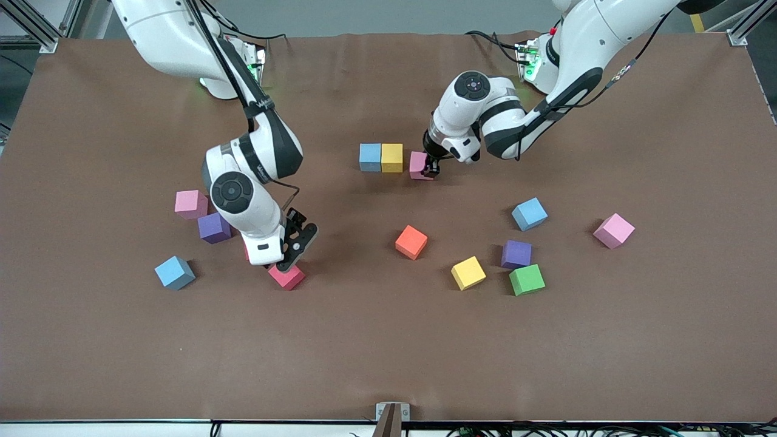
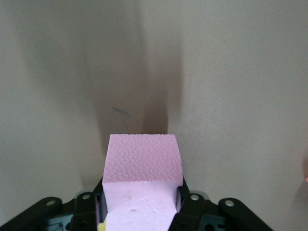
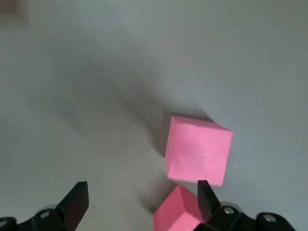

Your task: Arrange 11 blocks into digit 3

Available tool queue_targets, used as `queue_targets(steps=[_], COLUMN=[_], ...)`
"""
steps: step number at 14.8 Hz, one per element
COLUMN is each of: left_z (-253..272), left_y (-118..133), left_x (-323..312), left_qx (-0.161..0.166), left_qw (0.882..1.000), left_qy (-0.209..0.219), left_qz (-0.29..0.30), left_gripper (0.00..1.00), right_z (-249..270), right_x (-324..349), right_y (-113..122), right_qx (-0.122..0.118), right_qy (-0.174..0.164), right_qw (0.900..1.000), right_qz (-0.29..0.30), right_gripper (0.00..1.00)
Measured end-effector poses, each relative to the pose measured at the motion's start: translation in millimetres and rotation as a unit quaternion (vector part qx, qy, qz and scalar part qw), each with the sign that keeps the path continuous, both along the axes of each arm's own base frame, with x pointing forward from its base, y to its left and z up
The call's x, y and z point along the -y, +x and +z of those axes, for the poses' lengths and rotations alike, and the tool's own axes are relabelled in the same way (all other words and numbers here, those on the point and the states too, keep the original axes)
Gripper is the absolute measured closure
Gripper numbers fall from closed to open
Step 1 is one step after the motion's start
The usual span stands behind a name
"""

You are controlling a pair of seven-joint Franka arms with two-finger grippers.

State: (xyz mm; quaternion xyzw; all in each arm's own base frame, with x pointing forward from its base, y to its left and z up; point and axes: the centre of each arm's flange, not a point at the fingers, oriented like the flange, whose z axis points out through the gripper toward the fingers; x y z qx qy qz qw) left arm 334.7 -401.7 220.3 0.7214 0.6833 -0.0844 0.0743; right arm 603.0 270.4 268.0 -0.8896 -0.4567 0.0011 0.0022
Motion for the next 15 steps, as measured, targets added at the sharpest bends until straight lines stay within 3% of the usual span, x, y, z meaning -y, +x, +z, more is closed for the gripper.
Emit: queue_targets(steps=[8, 15], left_z=[-5, -10], left_y=[-16, -16], left_x=[11, 11], left_qx=[-0.010, -0.021], left_qw=[1.000, 1.000], left_qy=[-0.001, -0.003], left_qz=[-0.004, 0.001], left_gripper=[0.46, 0.46], right_z=[-34, -54], right_x=[17, 17], right_y=[36, 42], right_qx=[0.000, -0.008], right_qy=[-0.002, -0.005], right_qw=[1.000, 0.999], right_qz=[-0.027, -0.030], right_gripper=[0.00, 0.00])
